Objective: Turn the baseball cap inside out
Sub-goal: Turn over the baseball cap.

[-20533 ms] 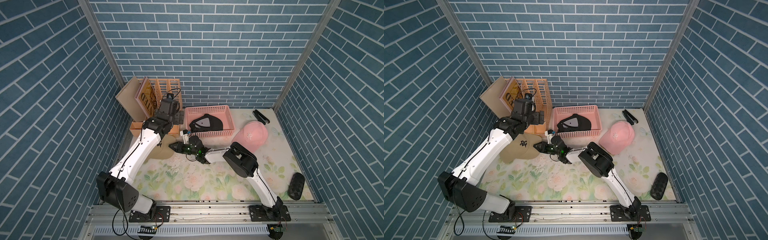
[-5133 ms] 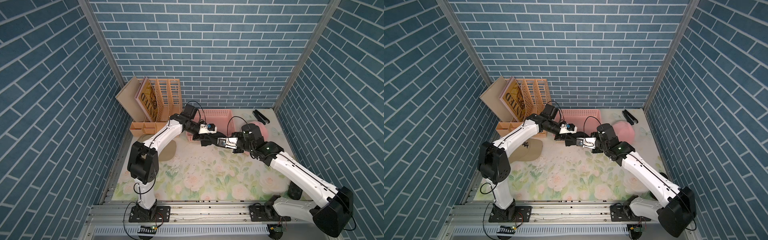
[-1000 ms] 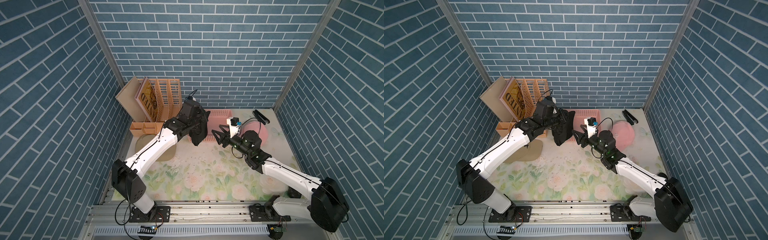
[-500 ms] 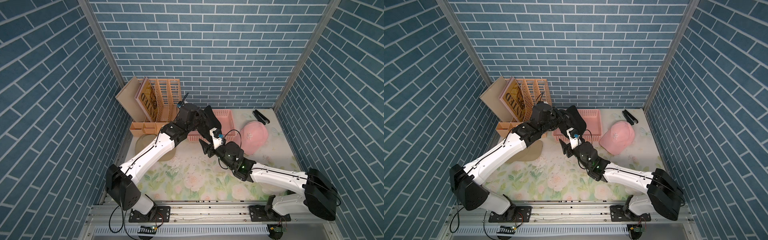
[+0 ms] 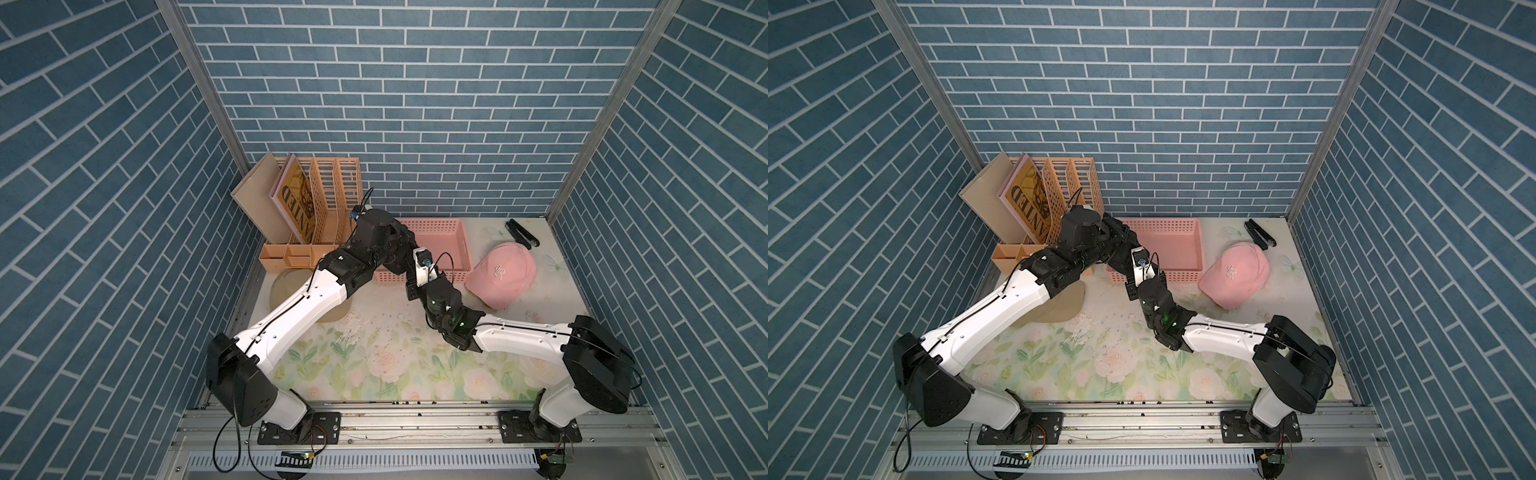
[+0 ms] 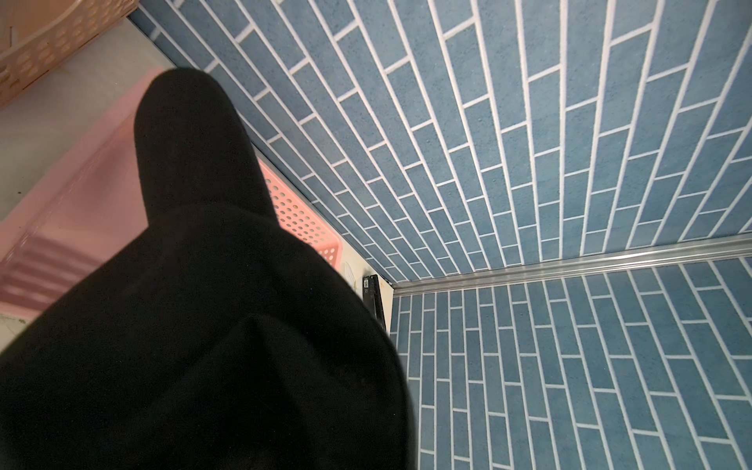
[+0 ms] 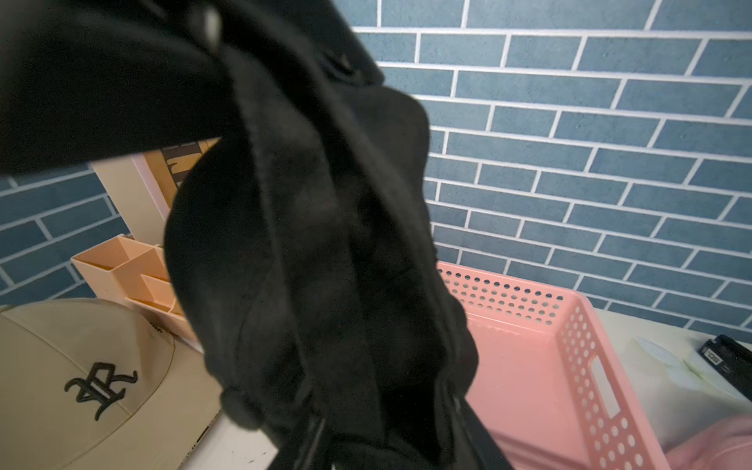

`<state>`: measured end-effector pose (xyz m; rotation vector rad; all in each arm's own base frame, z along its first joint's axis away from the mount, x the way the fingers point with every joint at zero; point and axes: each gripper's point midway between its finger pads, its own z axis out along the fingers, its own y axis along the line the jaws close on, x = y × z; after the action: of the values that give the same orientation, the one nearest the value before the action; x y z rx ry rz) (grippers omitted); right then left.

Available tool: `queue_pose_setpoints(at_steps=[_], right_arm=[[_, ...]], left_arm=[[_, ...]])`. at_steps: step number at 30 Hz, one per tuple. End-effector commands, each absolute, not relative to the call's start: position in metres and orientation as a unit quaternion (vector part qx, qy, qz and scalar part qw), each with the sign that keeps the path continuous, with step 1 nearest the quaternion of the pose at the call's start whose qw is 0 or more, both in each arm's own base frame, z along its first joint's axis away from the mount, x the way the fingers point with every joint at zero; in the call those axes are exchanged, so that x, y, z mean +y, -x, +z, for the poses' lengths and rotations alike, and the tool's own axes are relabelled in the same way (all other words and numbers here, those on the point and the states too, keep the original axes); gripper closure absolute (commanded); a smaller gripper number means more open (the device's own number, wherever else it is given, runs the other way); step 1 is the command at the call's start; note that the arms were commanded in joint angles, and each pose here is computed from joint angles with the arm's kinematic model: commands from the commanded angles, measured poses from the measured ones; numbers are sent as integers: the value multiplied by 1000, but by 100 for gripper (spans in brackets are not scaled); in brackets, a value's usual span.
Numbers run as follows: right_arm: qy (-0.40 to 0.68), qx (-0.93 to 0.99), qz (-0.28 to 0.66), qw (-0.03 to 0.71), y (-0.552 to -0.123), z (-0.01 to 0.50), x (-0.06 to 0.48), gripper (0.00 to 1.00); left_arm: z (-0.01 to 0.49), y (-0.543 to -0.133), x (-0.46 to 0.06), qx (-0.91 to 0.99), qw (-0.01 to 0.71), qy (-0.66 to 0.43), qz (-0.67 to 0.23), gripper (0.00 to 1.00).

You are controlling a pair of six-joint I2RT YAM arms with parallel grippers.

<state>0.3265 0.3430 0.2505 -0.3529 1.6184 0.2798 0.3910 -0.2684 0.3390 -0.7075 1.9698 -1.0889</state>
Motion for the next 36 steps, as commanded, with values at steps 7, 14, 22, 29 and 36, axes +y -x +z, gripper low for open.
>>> queue_pose_setpoints(at_steps=[7,14,22,29,36], right_arm=[[232,684,164,672,-303,277,329,91],[394,636,271,606,-252,289,332,95],[478,604,380,512,-228,282,343,98],[479,588,421,497,-236,277,357,100],[401,605,443,526,-274,296,340,100]], left_arm=[[353,-397,-257,774,408,248,-417,100],[341,-422,-250,814,423,174,-358,100],[311,-441,-299,855,346,51,-383,100],[289,-448,-318,887,306,-43,-344,79],[311,-445,-305,882,348,-87,-307,52]])
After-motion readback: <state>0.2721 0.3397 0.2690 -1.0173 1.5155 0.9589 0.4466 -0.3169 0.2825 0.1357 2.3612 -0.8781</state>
